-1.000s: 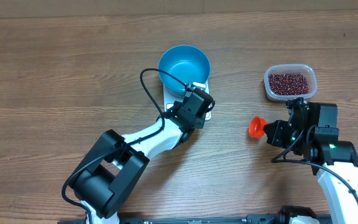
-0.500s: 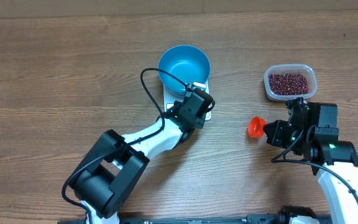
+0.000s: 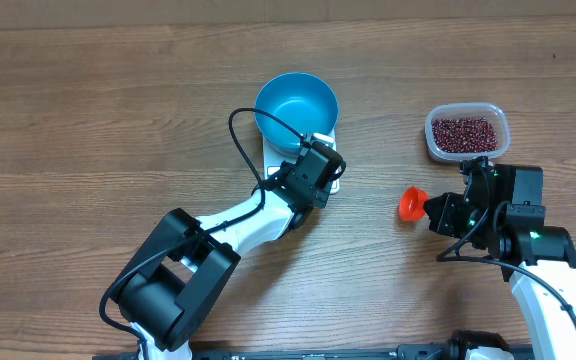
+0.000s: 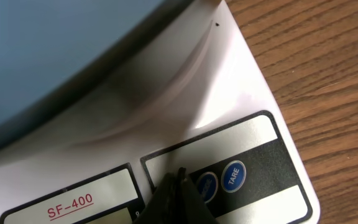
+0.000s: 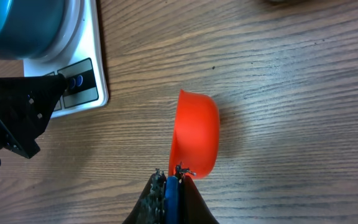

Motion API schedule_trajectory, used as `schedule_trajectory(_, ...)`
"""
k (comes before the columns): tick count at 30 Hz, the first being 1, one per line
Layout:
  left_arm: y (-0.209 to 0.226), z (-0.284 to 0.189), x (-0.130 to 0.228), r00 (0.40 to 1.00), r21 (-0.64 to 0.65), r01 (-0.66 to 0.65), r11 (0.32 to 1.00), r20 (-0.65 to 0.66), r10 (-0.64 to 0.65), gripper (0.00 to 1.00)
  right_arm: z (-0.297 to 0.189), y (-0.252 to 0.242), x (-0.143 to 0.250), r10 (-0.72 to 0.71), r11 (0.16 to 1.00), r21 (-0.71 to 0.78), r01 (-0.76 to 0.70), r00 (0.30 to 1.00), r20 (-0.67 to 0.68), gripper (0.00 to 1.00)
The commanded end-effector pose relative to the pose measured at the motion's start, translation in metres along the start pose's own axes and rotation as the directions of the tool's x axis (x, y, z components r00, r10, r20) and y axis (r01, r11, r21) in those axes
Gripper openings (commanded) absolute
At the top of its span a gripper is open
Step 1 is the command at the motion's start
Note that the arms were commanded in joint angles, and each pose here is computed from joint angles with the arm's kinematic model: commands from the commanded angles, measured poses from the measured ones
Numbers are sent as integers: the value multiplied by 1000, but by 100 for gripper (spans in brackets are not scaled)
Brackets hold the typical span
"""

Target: Scoop item into bowl and weigh 150g on scale

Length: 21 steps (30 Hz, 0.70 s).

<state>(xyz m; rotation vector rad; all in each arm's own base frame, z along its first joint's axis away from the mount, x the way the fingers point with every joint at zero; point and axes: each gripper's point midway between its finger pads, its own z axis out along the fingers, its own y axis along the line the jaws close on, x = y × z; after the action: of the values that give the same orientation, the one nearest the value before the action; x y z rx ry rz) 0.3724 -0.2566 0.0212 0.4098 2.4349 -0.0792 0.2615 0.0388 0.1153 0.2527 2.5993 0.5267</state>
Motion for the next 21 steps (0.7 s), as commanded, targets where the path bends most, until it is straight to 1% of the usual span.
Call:
schedule_trajectory(1,-1,9,16,998,1,-32,999,-47,32,4,-10,7,-14,-23,1000,-16,24,998,51,4)
schedule_trajectory(21,-1,12,19,998,3,-33,999,-54,33,4,-10,7,-15,-24,1000,-16,25,998,52,4)
